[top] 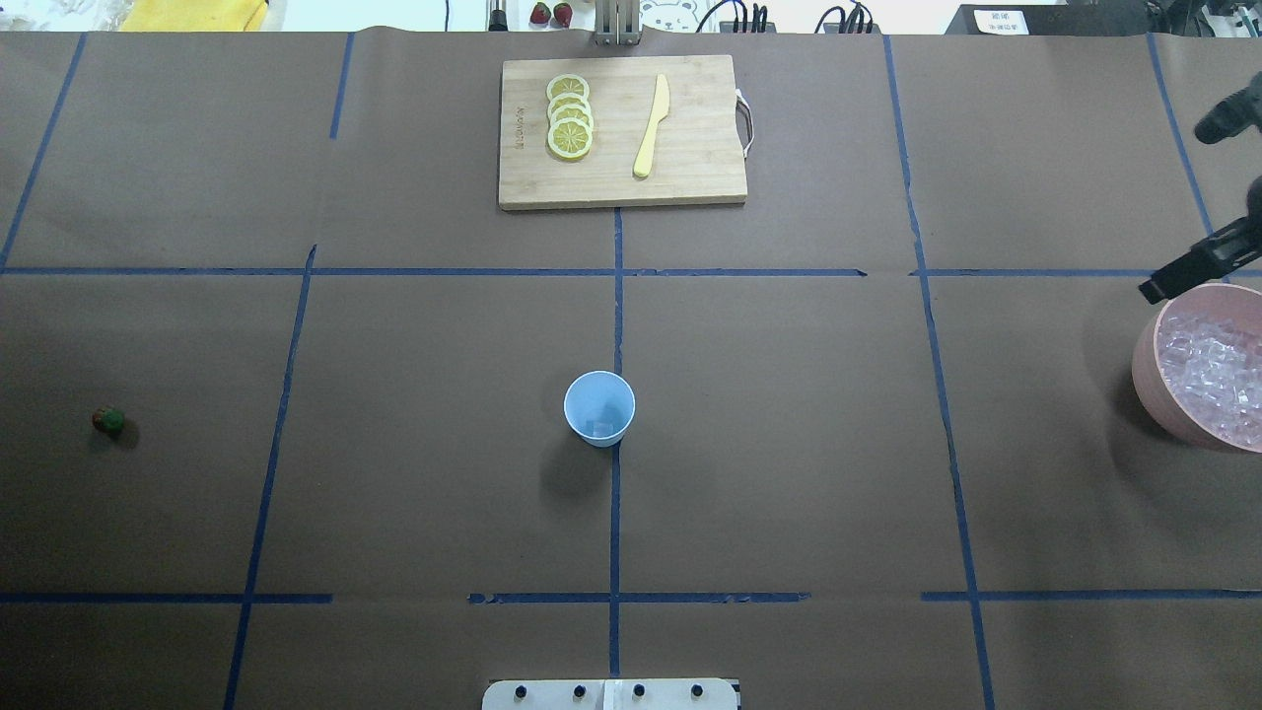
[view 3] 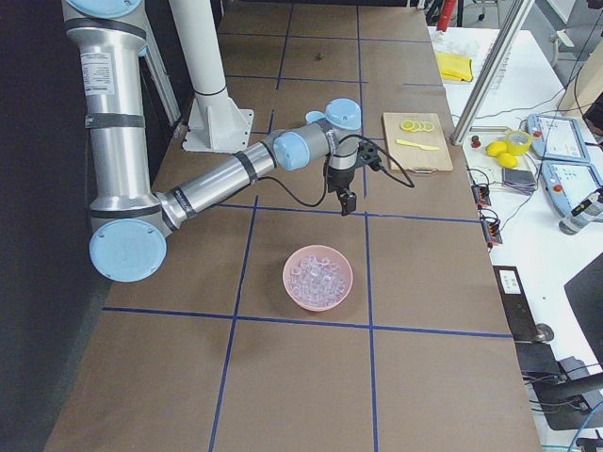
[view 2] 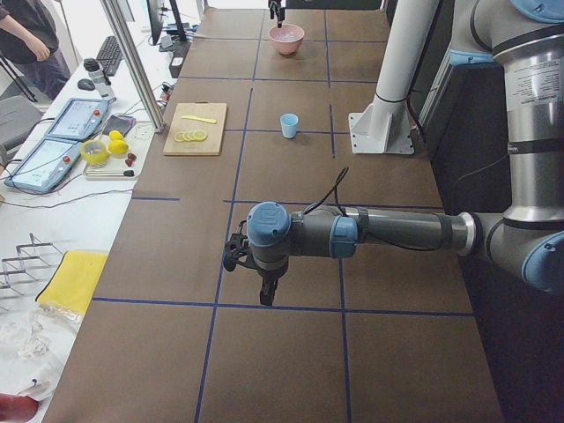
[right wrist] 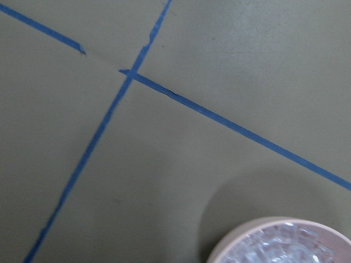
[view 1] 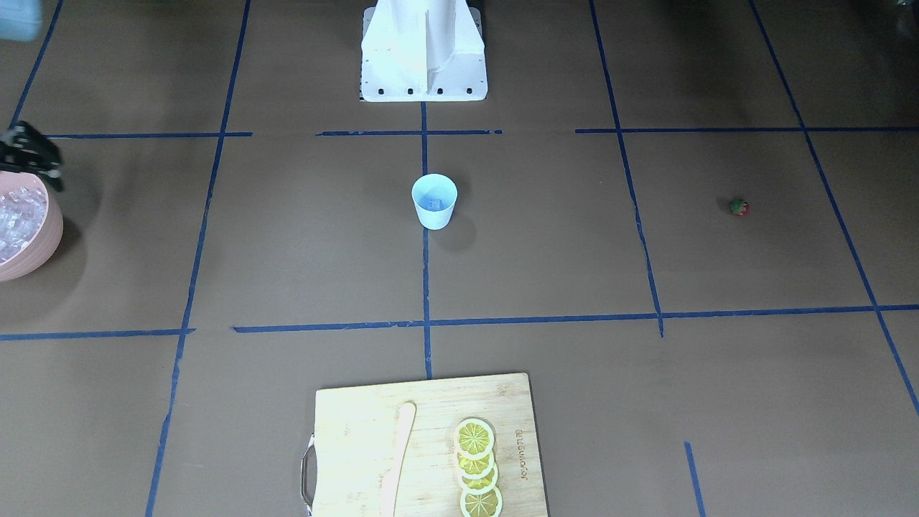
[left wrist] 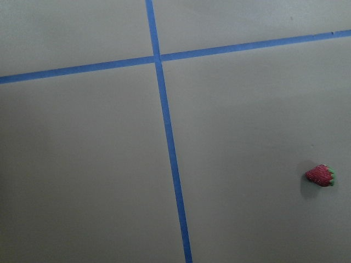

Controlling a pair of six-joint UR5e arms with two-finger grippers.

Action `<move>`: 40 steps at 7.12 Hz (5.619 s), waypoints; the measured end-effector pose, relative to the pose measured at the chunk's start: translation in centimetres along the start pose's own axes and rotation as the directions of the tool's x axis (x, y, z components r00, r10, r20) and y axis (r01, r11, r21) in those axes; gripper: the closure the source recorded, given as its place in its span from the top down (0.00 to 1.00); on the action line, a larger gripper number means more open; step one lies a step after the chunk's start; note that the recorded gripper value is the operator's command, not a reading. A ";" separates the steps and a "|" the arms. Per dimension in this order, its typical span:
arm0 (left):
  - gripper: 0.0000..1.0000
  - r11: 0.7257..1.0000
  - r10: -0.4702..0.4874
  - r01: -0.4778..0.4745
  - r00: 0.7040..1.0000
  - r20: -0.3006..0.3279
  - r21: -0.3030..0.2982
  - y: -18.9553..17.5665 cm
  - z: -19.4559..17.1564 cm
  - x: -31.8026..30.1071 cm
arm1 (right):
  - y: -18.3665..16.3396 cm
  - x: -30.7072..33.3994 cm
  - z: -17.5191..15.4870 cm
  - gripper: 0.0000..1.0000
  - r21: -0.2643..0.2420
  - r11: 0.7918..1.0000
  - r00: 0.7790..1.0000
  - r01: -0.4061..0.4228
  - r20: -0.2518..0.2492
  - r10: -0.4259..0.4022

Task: Put ice and strawberries in cup
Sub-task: 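Move the right gripper back to the pink bowl, then lower the right gripper into the bowl and grasp another ice cube, then carry the held ice cube over the pale blue cup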

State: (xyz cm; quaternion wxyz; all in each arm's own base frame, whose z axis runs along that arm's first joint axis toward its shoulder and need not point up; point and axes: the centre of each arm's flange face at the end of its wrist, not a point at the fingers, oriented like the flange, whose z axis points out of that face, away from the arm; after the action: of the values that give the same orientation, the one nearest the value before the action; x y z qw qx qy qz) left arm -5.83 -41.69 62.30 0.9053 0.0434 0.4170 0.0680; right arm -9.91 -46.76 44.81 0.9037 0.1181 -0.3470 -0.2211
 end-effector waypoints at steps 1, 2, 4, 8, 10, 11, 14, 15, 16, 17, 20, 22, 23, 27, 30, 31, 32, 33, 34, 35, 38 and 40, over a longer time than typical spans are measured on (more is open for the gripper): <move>1.00 1.000 0.000 0.000 1.000 0.000 0.000 0.0 0.0 0.0 | 2.3 2.3 0.0 1.00 -0.014 0.998 0.999 0.053 -0.008 -0.053; 1.00 1.000 0.000 0.000 1.000 0.000 0.000 0.0 0.0 0.0 | 3.6 3.5 0.3 1.00 -0.028 0.997 0.997 0.078 -0.011 -0.079; 1.00 1.000 -0.002 0.002 1.000 0.000 -0.003 0.2 0.1 -0.1 | 4.4 5.0 1.8 0.99 -0.035 0.995 0.996 0.089 -0.012 -0.089; 1.00 1.000 -0.004 0.004 1.000 -0.001 -0.004 0.3 0.2 -0.1 | 5.1 5.1 5.0 0.99 -0.051 0.994 0.996 0.094 0.000 -0.094; 1.00 1.000 -0.003 0.003 1.000 -0.001 -0.005 0.3 0.2 -0.1 | 5.4 5.3 6.6 0.99 -0.037 0.996 0.996 0.085 0.003 -0.085; 1.00 1.000 -0.003 0.003 1.000 -0.001 -0.004 0.3 0.2 -0.1 | 5.6 5.8 7.4 0.99 -0.026 0.997 0.997 0.078 0.003 -0.078; 1.00 1.000 -0.001 0.001 1.000 -0.002 -0.003 0.3 0.1 0.0 | 6.7 6.1 9.1 0.98 -0.039 0.997 0.998 0.069 0.005 -0.069; 1.00 1.000 -0.001 0.001 1.000 -0.002 -0.003 0.3 0.1 0.0 | 6.9 6.1 9.9 0.99 -0.050 0.996 0.998 0.070 0.008 -0.070; 1.00 1.000 0.000 0.000 1.000 -0.002 -0.003 0.3 0.1 0.0 | 7.1 6.3 10.6 0.99 -0.051 0.996 0.997 0.073 0.010 -0.072; 1.00 1.000 0.001 -0.001 1.000 -0.002 -0.002 0.3 0.1 0.0 | 7.2 6.5 11.4 0.99 -0.035 0.997 0.997 0.071 0.012 -0.070; 1.00 1.000 0.000 0.000 1.000 -0.002 -0.003 0.3 0.1 0.0 | 7.4 6.0 13.5 0.94 -0.004 0.998 0.998 0.062 0.027 -0.062; 1.00 1.000 -0.002 0.002 1.000 -0.002 -0.003 0.3 0.2 0.0 | 8.0 6.2 13.8 0.93 -0.010 0.998 0.998 0.058 0.027 -0.058; 1.00 1.000 -0.002 0.002 1.000 -0.001 -0.003 0.3 0.2 -0.1 | 8.5 6.3 13.9 0.93 -0.014 0.998 0.998 0.057 0.027 -0.056; 1.00 1.000 -0.002 0.002 1.000 -0.002 -0.003 0.3 0.2 -0.1 | 9.5 6.4 13.9 0.16 -0.022 0.998 0.998 0.055 0.026 -0.055; 1.00 1.000 0.000 0.000 1.000 -0.002 -0.003 0.3 0.2 0.0 | 9.5 6.3 13.7 0.11 -0.020 0.998 0.998 0.056 0.029 -0.055; 1.00 1.000 0.000 0.000 1.000 -0.002 -0.003 0.3 0.1 0.0 | 9.4 6.1 13.3 0.11 -0.013 0.998 0.998 0.057 0.033 -0.057; 1.00 1.000 0.000 0.000 1.000 -0.002 -0.003 0.3 0.1 0.0 | 9.2 5.8 12.5 0.08 -0.001 0.998 0.998 0.055 0.036 -0.055; 1.00 1.000 0.000 0.000 1.000 -0.002 -0.003 0.3 0.1 0.0 | 9.0 5.9 11.2 0.07 0.018 0.999 0.998 0.042 0.037 -0.042; 1.00 1.000 -0.001 0.001 1.000 -0.002 -0.002 0.3 0.1 0.0 | 8.6 5.9 9.6 0.07 0.030 0.999 0.999 0.013 0.040 -0.014; 1.00 1.000 -0.002 0.002 1.000 -0.002 -0.002 0.3 0.1 0.0 | 7.7 5.3 7.8 0.08 0.037 0.998 0.998 -0.041 0.043 0.040; 1.00 1.000 -0.003 0.002 1.000 -0.002 -0.003 0.3 0.1 -0.1 | 1.1 0.7 3.9 0.09 0.087 0.935 0.936 -0.345 0.099 0.337; 1.00 1.000 0.000 0.000 1.000 -0.002 -0.002 0.3 0.1 0.0 | -5.0 -5.8 3.8 0.09 0.088 0.898 0.898 -0.431 0.144 0.417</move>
State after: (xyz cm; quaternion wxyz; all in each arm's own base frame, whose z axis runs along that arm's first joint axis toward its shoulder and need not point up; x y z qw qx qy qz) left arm -5.76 -41.42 62.41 0.9050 0.0424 0.4178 0.0686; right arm -17.94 -48.54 42.44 0.8987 0.0792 -0.4313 -0.0047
